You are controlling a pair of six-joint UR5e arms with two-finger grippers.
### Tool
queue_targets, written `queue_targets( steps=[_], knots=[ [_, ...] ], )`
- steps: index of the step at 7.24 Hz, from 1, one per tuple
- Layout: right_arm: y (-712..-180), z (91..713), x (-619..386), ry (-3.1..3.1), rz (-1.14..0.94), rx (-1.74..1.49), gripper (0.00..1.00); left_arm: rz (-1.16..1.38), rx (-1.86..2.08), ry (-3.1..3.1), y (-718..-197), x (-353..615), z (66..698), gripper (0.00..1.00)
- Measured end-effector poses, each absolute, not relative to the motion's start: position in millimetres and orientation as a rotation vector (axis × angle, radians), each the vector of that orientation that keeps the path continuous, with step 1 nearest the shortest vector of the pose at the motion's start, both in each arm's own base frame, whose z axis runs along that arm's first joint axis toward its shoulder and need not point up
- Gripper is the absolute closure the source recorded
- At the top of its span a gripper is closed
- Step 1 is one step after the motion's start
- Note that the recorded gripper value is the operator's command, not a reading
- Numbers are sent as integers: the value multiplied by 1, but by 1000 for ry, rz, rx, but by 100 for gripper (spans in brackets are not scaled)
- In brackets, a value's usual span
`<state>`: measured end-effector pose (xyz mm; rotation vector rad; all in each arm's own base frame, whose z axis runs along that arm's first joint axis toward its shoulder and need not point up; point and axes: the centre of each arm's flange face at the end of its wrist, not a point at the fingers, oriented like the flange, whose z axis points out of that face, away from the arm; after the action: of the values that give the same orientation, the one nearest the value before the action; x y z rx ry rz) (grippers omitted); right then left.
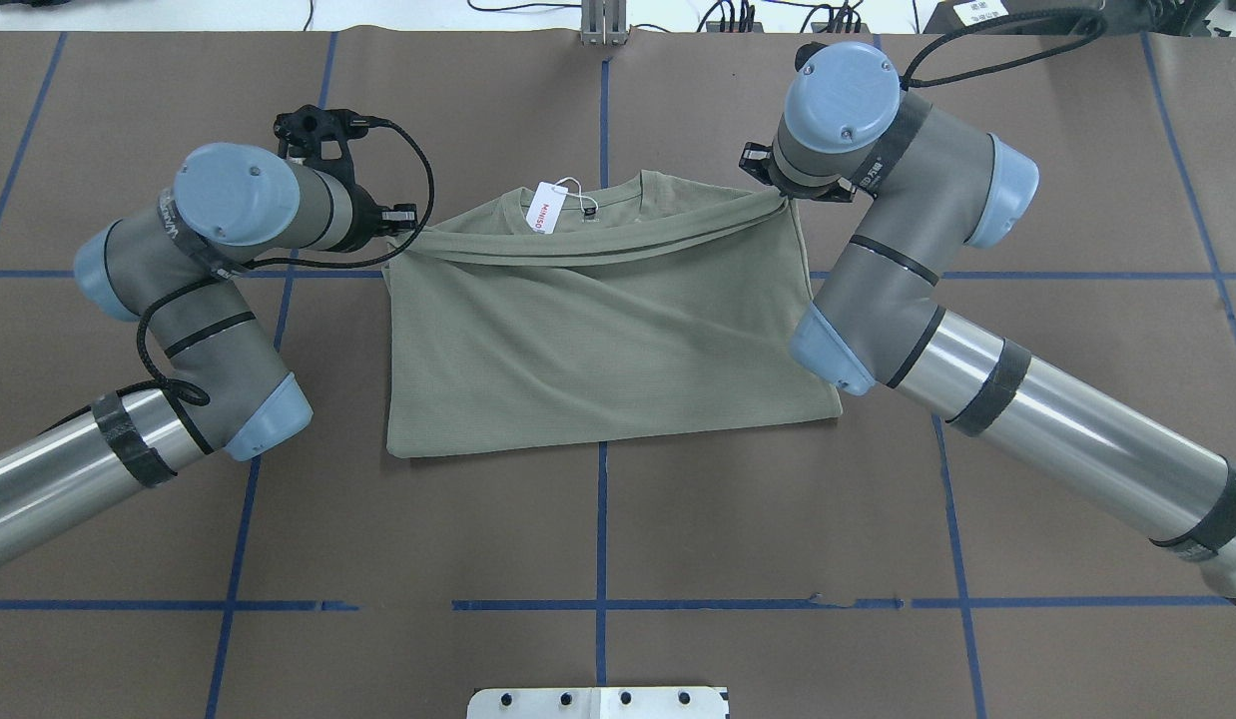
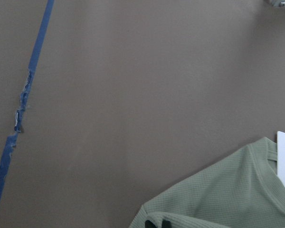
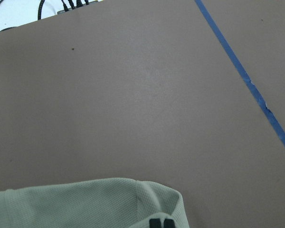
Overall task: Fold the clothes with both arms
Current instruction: 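Hold the right gripper back while the left gripper moves to the folded shirt's side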
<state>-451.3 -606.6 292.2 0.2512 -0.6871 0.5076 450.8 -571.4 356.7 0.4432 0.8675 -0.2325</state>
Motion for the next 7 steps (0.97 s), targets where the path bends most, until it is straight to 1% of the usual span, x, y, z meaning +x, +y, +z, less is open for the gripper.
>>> queue_targets(
  steps=[1,2,3,5,7],
  knots=[
    [-612,295,-449,-679,503,255,100,-227,447,865,-573,452,360,100],
    [-616,299,-446,-669,498,256,35,-220,452,864,-574,453,360,30],
    [-617,303,-448,-659,490,256,0,-208,459,864,-574,453,359,0],
    [-613,303,-456,-655,469,261,0,-164,495,895,-569,450,347,0],
    [-607,291,-456,-677,397,274,0,-118,505,969,-545,441,330,0]
  ],
)
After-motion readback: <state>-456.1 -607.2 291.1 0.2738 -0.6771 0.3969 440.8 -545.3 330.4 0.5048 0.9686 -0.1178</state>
